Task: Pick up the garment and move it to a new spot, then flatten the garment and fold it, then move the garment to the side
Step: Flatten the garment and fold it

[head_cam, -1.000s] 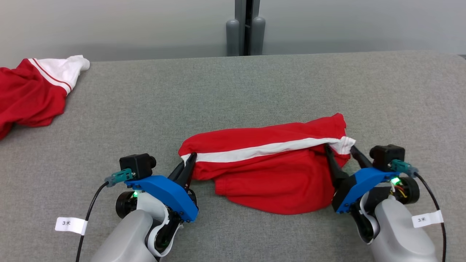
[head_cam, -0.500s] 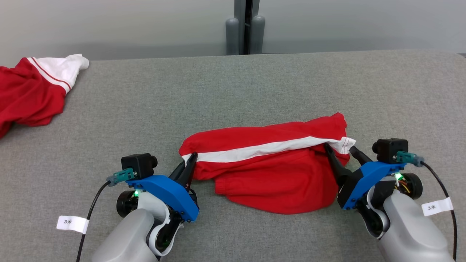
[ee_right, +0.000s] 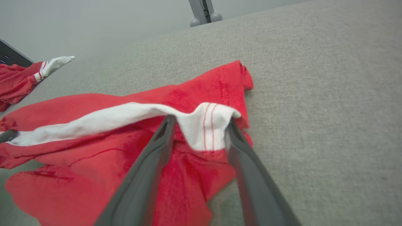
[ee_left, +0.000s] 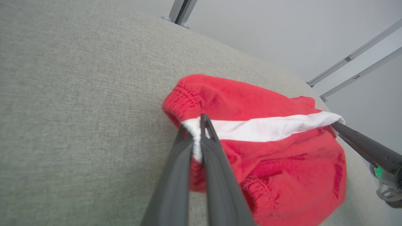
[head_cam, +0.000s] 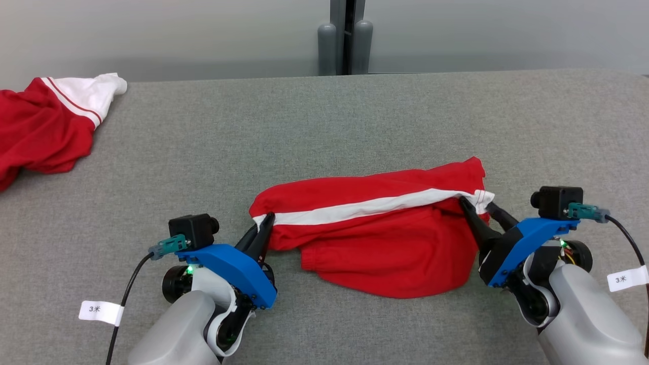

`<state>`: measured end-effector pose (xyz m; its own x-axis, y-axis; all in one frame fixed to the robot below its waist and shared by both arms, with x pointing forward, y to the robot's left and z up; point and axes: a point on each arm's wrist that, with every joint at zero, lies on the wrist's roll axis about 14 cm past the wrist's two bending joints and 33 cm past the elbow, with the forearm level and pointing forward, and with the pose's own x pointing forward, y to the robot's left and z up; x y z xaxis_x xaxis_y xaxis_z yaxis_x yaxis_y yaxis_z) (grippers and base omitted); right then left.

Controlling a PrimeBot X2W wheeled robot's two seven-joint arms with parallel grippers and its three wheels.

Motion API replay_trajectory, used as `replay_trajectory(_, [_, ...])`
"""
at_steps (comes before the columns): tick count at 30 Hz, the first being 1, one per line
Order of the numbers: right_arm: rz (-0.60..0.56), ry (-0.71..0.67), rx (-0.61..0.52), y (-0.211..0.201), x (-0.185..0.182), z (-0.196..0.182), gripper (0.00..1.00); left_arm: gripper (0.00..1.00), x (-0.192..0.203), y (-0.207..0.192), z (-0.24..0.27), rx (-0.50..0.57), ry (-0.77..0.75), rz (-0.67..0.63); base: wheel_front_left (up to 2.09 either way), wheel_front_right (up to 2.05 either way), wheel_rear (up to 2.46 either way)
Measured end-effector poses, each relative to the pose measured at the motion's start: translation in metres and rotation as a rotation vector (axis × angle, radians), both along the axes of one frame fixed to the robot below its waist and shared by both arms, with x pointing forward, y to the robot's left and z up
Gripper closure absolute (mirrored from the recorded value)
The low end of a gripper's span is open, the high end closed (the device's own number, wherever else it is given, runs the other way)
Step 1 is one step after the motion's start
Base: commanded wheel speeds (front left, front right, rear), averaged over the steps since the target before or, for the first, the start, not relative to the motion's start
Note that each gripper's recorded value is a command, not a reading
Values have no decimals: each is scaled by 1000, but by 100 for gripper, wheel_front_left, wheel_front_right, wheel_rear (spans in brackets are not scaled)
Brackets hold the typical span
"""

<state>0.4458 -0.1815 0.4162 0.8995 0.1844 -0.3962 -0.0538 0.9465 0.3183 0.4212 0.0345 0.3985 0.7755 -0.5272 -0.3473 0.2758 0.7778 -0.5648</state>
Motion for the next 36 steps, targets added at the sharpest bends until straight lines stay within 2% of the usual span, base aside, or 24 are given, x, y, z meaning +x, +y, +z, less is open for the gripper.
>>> replay_trajectory(1, [1, 9, 2, 0, -1, -2, 75, 100, 0, 0, 0, -1, 0, 1, 0, 0, 0])
replay_trajectory(2, [3, 15, 1, 1, -2, -4, 94, 100, 0, 0, 0, 0, -3, 0, 0, 0, 0])
replay_trajectory(3, [4, 19, -1, 1, -3, -5, 100, 100, 0, 0, 0, 1, -2, -1, 0, 0, 0])
replay_trajectory(10, [-14, -66, 4, -1, 2, 11, 100, 100, 0, -1, 5, -3, -22, 0, 0, 0, 0])
replay_trajectory(15, [-9, -187, -31, -8, 7, 43, 100, 100, 8, -3, 34, -27, -124, 5, 0, 0, 0])
replay_trajectory(19, [18, -316, -73, -11, 10, 84, 100, 100, 17, -8, 78, -57, -266, -7, 0, 0, 0])
replay_trajectory(24, [48, -518, -107, -11, 4, 154, 100, 100, 22, -10, 150, -84, -478, -32, 0, 0, 0])
replay_trajectory(32, [69, -778, -131, -6, -45, 258, 100, 100, 5, -8, 279, -80, -826, -70, 0, 0, 0])
replay_trajectory(36, [65, -833, -140, -3, -66, 288, 100, 100, -2, -6, 324, -83, -912, -90, 0, 0, 0])
